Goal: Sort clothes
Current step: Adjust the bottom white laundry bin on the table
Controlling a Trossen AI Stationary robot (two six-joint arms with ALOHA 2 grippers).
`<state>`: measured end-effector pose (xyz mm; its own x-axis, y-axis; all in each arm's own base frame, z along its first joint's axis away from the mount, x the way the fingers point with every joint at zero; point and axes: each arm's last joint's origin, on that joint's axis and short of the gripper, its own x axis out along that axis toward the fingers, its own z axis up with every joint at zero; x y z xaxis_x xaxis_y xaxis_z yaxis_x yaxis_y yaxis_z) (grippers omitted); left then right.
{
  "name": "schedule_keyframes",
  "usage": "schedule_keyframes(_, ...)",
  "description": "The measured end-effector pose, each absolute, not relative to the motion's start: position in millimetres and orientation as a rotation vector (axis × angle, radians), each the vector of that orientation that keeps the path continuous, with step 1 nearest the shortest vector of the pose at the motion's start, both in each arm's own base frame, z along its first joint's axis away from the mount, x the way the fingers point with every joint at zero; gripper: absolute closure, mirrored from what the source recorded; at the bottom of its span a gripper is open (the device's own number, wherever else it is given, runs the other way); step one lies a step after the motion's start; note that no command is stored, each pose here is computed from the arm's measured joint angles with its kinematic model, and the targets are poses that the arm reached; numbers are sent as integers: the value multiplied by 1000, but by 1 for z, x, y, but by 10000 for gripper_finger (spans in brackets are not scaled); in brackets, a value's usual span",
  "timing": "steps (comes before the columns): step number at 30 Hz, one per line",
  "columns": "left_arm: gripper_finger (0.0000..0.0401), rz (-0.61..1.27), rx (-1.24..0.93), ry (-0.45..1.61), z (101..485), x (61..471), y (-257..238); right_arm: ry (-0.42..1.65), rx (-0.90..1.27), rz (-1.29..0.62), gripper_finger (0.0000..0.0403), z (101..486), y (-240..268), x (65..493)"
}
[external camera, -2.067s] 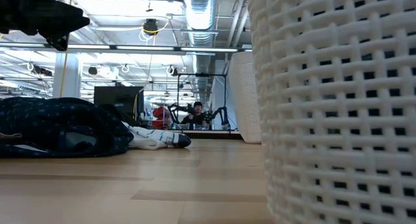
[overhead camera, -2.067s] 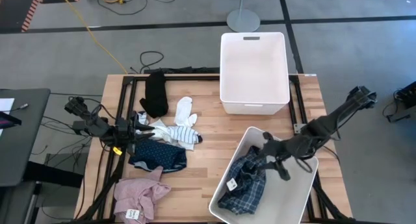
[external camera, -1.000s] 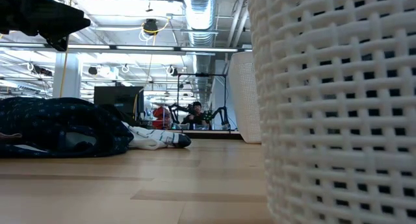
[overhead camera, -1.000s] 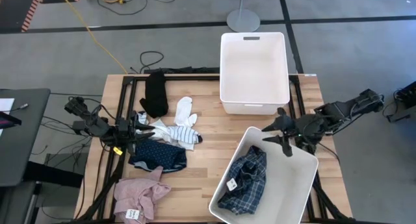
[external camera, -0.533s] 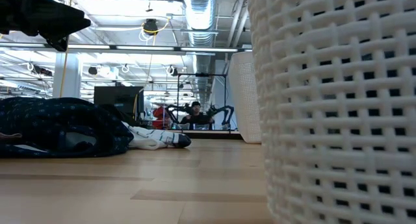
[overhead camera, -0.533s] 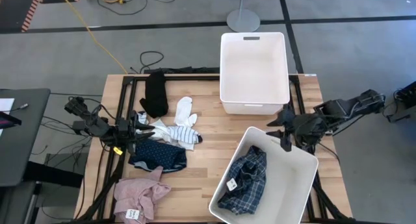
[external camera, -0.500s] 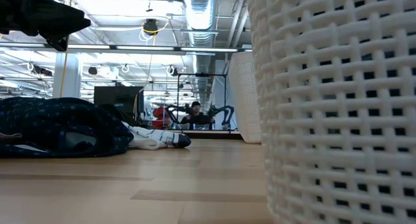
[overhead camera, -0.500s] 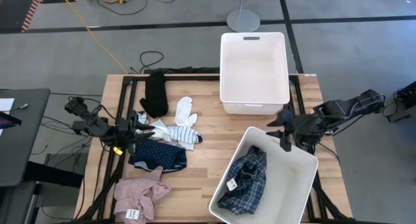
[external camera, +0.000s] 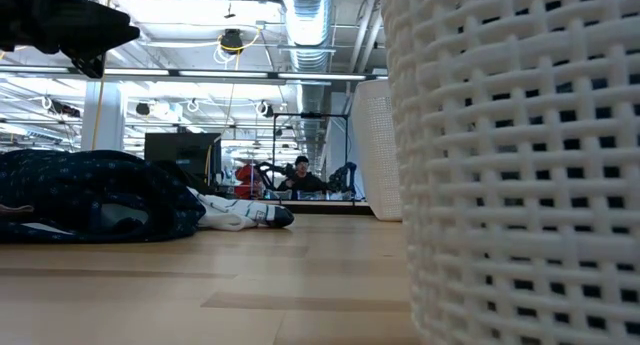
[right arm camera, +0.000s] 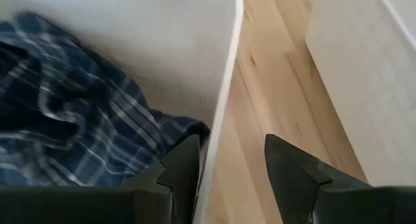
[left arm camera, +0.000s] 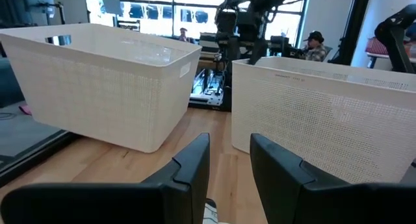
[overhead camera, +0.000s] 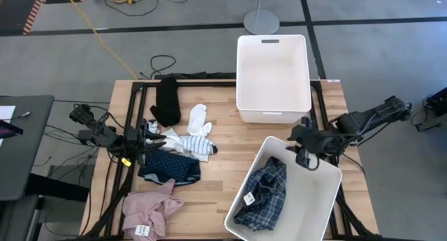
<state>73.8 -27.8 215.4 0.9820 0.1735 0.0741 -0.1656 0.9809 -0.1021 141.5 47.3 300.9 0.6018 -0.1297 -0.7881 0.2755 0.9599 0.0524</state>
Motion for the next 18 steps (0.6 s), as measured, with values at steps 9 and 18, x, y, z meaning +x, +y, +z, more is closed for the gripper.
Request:
schedule_keyframes(9, 296, 172, -90, -91, 216, 74, -28, 986, 5, -187, 322, 287, 55, 161)
schedule_keyframes(18, 296, 172, -81, -90, 216, 74, -28, 932, -87, -130, 387, 290, 54, 172)
